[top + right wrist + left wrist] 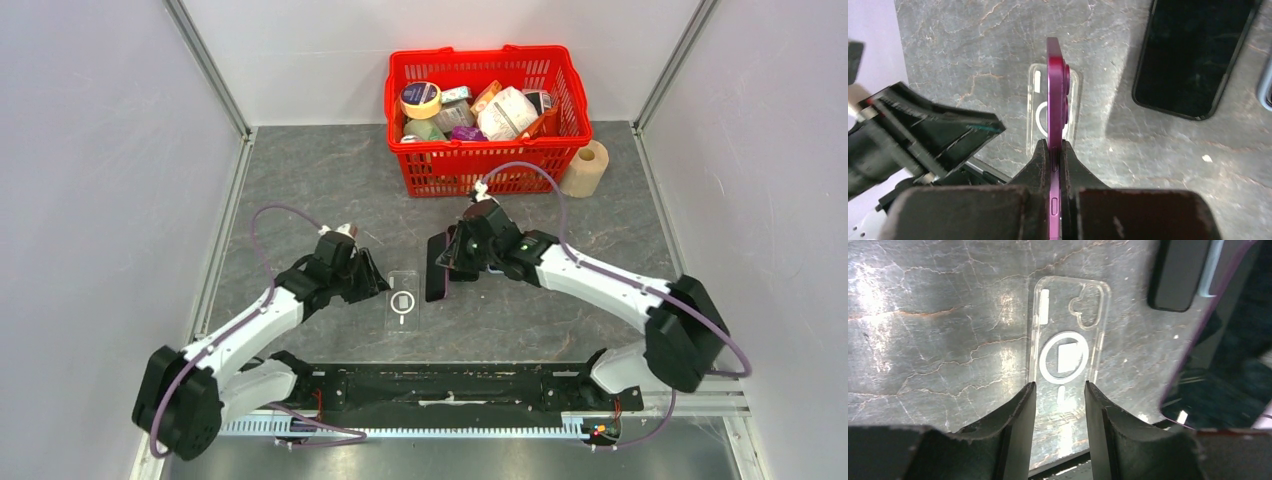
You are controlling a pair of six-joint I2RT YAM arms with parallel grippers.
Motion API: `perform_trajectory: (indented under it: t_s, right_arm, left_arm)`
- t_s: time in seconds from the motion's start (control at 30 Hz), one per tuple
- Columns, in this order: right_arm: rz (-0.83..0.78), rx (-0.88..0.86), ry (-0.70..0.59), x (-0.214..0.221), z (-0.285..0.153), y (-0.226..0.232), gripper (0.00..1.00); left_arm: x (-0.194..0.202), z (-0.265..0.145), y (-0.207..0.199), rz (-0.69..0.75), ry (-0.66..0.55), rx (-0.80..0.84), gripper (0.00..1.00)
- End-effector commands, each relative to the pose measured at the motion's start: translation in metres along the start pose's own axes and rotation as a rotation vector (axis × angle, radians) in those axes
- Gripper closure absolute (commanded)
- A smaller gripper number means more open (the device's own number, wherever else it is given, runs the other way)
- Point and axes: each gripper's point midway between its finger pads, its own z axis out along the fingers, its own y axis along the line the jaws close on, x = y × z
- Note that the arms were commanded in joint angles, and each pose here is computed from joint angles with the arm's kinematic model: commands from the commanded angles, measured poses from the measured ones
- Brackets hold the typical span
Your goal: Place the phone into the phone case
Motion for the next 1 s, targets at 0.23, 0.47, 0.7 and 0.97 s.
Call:
perform_trajectory:
  t_s: [0.23,0.47,0.7,0.97]
  right_arm:
    - [-0.021,-0.019,-0.104,-0.006,-0.054,-0.008,1.0]
    - [-0.028,-0.024,-0.077,-0.001,-0.053,-0.008,1.0]
    - [-0.032,-0.041,-0.049,0.004,-0.046,-0.006,1.0]
    - [-0.06,-0.123,0.029,0.019,-0.029,0.007,1.0]
  left_arm:
    - [0.006,0.035,0.013,0.161,-0.023,-0.144,0.57]
    - [0.03,0.045,0.013,0.199,0.02,-0.171,0.6]
    - [0.048,0.039,0.007,0.146,-0.017,-0.202,0.77]
    - [0.052,0.033,-0.008,0.122,-0.055,-0.171,0.8]
